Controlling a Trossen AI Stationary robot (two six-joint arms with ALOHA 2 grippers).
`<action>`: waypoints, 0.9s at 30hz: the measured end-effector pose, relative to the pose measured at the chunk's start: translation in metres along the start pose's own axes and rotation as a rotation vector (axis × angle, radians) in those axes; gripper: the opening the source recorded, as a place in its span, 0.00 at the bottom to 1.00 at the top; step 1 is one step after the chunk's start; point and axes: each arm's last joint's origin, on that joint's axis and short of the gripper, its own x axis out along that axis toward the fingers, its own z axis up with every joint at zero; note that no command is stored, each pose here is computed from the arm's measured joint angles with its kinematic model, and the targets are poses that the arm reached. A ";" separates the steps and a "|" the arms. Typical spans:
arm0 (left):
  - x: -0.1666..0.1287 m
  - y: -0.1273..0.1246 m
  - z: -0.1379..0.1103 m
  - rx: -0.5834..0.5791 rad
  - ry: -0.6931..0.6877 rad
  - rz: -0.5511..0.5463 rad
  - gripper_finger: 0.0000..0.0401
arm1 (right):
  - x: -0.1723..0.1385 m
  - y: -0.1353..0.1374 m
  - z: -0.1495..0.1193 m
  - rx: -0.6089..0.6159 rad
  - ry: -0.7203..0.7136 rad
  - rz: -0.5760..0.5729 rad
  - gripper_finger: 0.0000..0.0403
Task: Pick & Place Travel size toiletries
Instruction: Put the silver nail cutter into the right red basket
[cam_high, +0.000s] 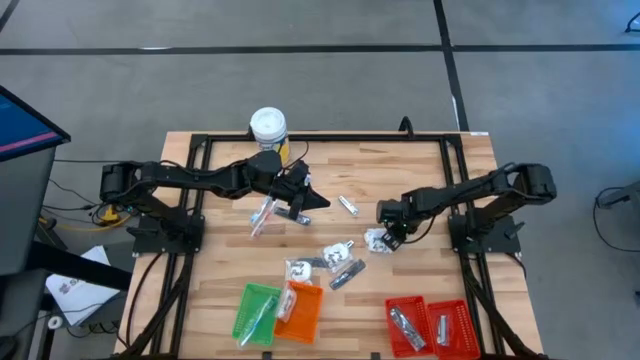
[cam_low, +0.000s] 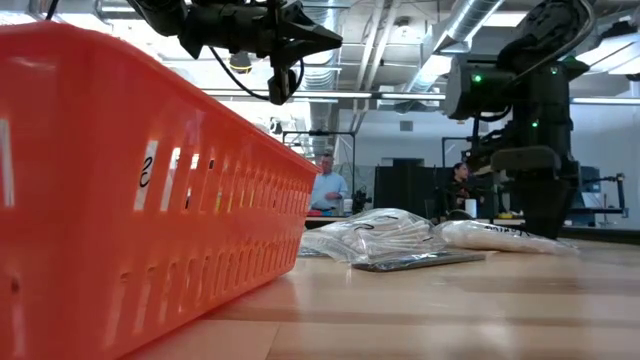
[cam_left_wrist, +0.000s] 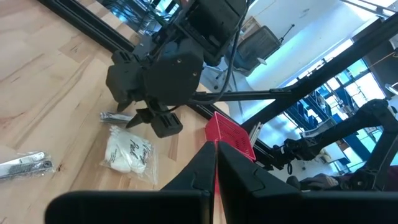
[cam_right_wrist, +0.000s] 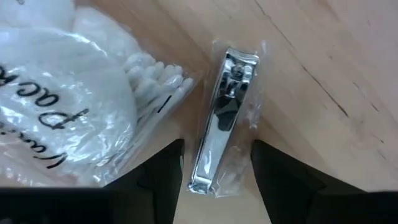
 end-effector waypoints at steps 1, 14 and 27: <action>0.000 0.000 0.000 0.000 0.000 0.000 0.02 | 0.000 0.000 0.000 0.001 -0.003 -0.001 0.44; 0.000 0.000 0.000 0.000 0.000 -0.001 0.02 | 0.000 -0.002 0.002 0.077 -0.015 0.003 0.30; 0.000 -0.001 0.000 0.000 0.001 -0.002 0.02 | -0.009 0.008 0.002 0.093 0.036 0.041 0.12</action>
